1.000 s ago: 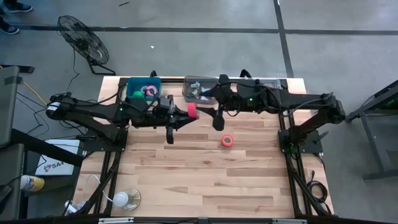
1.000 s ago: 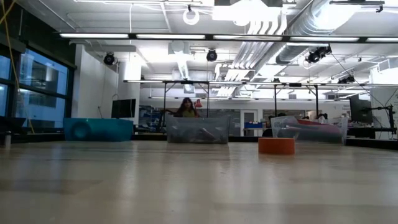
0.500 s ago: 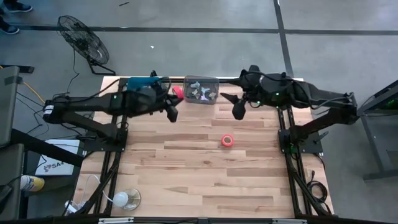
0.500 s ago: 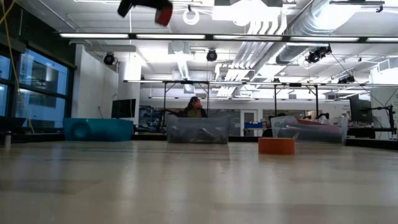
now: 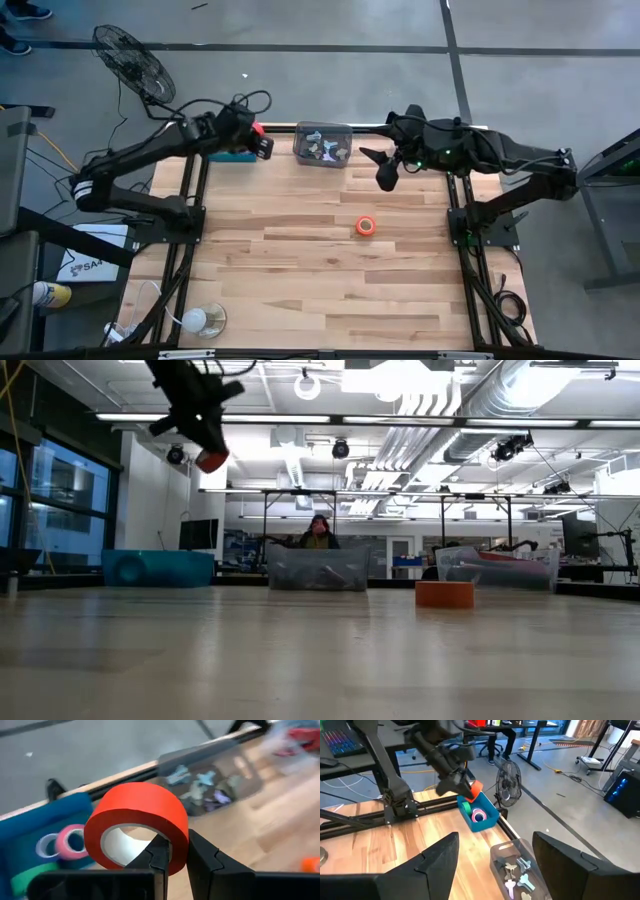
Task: Pick and place Stapler, Stapler remover, tape
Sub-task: Put the red tape into the blue bin
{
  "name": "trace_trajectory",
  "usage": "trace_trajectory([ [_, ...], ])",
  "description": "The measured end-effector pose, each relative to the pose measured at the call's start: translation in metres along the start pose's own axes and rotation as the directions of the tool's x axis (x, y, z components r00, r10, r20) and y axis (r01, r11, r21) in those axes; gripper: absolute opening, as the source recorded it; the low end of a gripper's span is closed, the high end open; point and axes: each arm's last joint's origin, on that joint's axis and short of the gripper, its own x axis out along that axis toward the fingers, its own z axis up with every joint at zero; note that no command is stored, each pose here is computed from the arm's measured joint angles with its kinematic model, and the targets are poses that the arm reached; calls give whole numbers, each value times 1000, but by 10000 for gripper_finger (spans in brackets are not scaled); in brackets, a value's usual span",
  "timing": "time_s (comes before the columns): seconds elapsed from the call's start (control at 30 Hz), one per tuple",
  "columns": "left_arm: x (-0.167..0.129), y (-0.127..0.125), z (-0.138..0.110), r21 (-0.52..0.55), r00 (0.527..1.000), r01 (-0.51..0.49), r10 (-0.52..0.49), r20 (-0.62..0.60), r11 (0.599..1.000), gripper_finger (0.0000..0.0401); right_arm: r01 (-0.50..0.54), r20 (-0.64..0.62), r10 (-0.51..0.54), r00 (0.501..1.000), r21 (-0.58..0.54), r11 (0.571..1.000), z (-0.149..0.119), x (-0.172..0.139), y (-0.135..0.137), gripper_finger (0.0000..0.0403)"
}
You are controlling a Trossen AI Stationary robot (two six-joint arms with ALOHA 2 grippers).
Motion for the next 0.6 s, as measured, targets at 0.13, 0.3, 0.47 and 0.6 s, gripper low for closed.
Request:
trace_trajectory([
  [0.13,18,17,5,-24,995,-64,62,-77,998,34,0,-1,0,1000,5,1000,0,0,0,245],
  [0.3,51,38,9,-81,970,-123,103,-219,989,34,3,-1,-3,1000,20,1000,0,0,0,245],
  [0.47,84,49,7,-89,931,-211,172,-322,973,34,5,0,-5,1000,21,1000,0,0,0,245],
  [0.6,110,59,3,-91,894,-283,228,-387,955,34,7,0,-7,1000,24,1000,0,0,0,245],
])
